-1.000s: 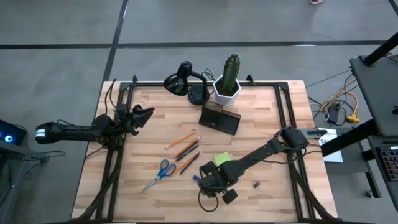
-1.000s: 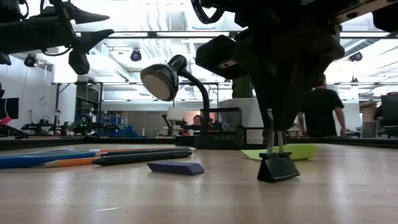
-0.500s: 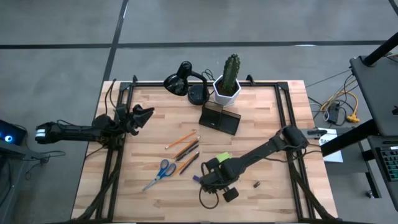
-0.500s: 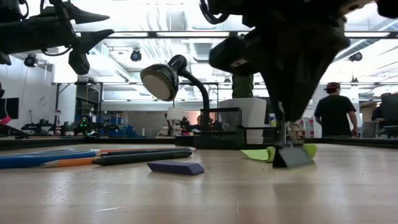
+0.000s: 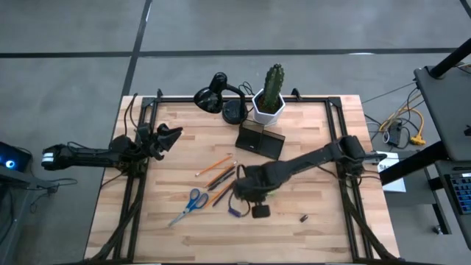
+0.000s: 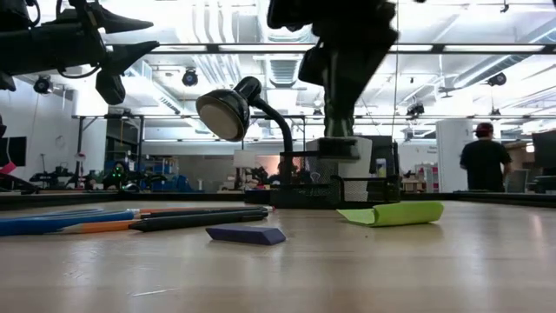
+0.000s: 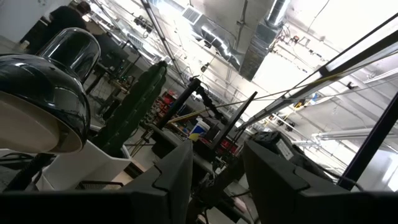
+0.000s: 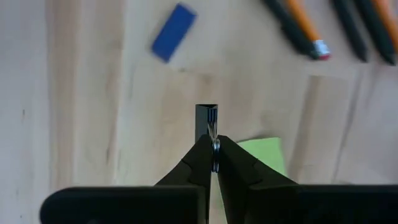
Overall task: Pick and place office supplies into organizer
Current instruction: Put the left black binder clip into the black desk organizer
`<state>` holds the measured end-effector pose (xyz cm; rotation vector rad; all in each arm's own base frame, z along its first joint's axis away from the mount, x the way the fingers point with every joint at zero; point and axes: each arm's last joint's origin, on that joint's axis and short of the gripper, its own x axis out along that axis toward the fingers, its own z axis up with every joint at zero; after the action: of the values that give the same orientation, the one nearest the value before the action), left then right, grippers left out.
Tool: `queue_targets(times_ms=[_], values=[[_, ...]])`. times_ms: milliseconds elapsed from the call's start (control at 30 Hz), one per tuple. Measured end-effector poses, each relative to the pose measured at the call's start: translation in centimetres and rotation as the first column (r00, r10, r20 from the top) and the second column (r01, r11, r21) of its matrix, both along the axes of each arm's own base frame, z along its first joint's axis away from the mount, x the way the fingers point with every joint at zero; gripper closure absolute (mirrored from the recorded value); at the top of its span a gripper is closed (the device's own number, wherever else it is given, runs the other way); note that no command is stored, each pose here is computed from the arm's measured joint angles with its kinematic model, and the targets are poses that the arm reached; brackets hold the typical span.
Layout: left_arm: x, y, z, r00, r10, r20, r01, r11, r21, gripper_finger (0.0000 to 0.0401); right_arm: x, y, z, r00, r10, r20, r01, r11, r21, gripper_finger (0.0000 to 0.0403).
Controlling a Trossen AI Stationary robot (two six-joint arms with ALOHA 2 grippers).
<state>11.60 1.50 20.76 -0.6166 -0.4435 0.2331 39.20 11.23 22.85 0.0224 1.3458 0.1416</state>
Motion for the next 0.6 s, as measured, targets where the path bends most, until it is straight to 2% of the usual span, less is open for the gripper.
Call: queue_targets(times_ms=[267, 600], values=[[0.0, 0.0, 0.0, 1.000, 0.000, 0.000, 0.000, 1.000, 0.000, 0.0273, 0.9, -4.1, 0.4, 0.991, -0.131, 0.012, 0.131, 0.991, 0.003, 0.0394], [0.0, 0.0, 0.0, 1.000, 0.000, 0.001, 0.000, 1.000, 0.000, 0.0273, 0.6, -10.0, 2.3, 0.951, -0.299, 0.083, 0.306, 0.948, -0.090, 0.0394]])
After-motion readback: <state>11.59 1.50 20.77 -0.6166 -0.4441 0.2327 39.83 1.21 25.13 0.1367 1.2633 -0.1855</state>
